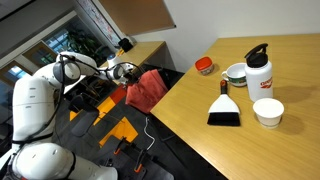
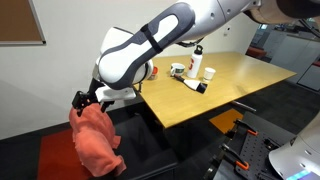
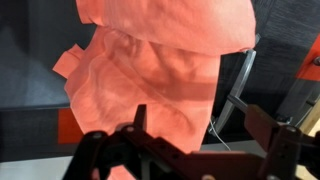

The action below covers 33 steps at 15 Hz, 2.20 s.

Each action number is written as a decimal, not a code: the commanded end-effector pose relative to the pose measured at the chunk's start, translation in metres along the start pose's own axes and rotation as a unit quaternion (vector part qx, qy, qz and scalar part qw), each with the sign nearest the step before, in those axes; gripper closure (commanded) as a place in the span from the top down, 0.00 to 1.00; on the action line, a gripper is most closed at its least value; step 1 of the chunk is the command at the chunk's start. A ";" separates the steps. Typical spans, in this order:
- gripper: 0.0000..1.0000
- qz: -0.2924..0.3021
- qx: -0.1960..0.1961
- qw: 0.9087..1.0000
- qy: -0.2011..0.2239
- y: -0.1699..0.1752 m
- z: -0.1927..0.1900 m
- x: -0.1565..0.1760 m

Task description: Put the orange cloth on the table

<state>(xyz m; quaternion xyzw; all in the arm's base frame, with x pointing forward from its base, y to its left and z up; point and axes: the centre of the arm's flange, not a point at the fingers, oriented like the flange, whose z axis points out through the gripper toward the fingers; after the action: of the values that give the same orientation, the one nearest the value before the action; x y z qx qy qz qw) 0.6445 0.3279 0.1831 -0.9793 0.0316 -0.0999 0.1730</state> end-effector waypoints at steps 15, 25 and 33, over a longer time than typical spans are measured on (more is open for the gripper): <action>0.42 0.006 0.039 0.996 0.078 -0.002 0.053 0.012; 0.02 -0.002 0.051 0.996 0.078 -0.018 0.050 0.013; 0.02 -0.077 0.037 0.990 0.109 -0.071 -0.050 -0.011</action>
<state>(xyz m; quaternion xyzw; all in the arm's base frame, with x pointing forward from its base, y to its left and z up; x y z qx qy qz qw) 0.6554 0.3780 0.1893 -0.9575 -0.0046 -0.2000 0.2076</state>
